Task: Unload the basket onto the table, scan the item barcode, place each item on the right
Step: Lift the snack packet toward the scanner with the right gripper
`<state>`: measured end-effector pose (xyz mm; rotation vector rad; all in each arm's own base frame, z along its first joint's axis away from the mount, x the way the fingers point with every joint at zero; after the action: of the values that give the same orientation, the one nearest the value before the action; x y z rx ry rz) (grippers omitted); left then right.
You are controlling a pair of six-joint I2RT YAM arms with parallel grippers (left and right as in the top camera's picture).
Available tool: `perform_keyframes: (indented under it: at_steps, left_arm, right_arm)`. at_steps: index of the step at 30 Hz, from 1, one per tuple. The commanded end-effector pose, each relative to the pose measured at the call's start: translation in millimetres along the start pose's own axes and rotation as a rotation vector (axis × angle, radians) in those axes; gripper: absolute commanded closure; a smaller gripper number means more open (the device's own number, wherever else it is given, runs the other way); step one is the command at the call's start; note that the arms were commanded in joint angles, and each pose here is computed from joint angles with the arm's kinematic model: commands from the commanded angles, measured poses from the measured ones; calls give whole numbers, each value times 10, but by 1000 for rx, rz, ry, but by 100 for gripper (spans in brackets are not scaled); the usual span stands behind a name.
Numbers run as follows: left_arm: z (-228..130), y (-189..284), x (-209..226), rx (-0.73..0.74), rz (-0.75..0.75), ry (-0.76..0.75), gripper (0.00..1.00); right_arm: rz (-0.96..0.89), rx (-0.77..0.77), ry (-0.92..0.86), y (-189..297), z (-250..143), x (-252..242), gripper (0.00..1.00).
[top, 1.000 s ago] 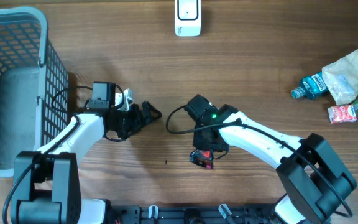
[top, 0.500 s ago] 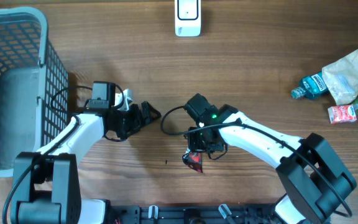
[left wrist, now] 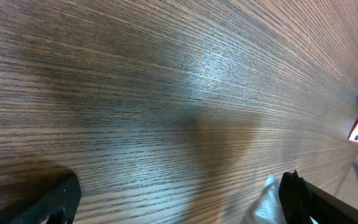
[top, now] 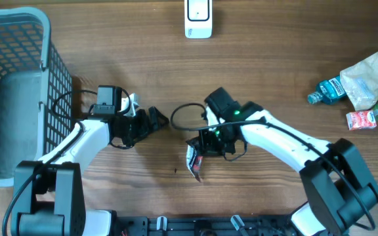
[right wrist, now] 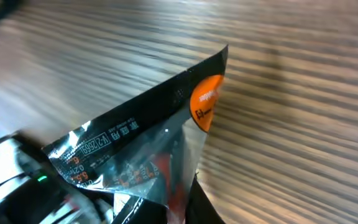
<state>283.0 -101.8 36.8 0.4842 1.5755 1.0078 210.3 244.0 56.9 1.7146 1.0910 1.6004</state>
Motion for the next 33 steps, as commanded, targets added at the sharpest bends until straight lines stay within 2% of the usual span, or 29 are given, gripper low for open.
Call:
perform_keyframes:
  at_steps: [1, 10, 15, 20, 26, 29, 33]
  left_arm:
    - [-18, -56, 335, -19, 149, 17, 0]
    - [-17, -56, 336, -19, 149, 17, 0]
    - [-17, -56, 336, -19, 149, 17, 0]
    - [-18, -56, 335, -19, 149, 17, 0]
    - [-17, -56, 336, -19, 149, 17, 0]
    - [-17, -56, 336, -19, 149, 17, 0]
    - [-17, -56, 336, -19, 149, 17, 0]
  right_arm:
    - [246, 26, 83, 282, 15, 338, 95]
    - [496, 51, 139, 583, 47, 474, 95]
    - [729, 34, 233, 905, 98, 614, 95]
    - [996, 12, 287, 1456, 269, 700, 95]
    - [997, -23, 285, 1971, 584, 843, 95]
    - [1000, -113, 299, 2353, 594, 1060, 96]
    - [1106, -332, 425, 2834, 454, 1280, 95]
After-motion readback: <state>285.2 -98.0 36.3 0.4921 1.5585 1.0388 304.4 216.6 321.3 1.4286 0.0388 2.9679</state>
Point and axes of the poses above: each gripper's point midway between its finger pads, its own y axis back along the fingers, its own x axis along the line the jaws close on, z = x × y, the point moved 2 cm from there along y, back along the fingers, and after that the axes turned 1 degree about y, right-handed, at the moved point
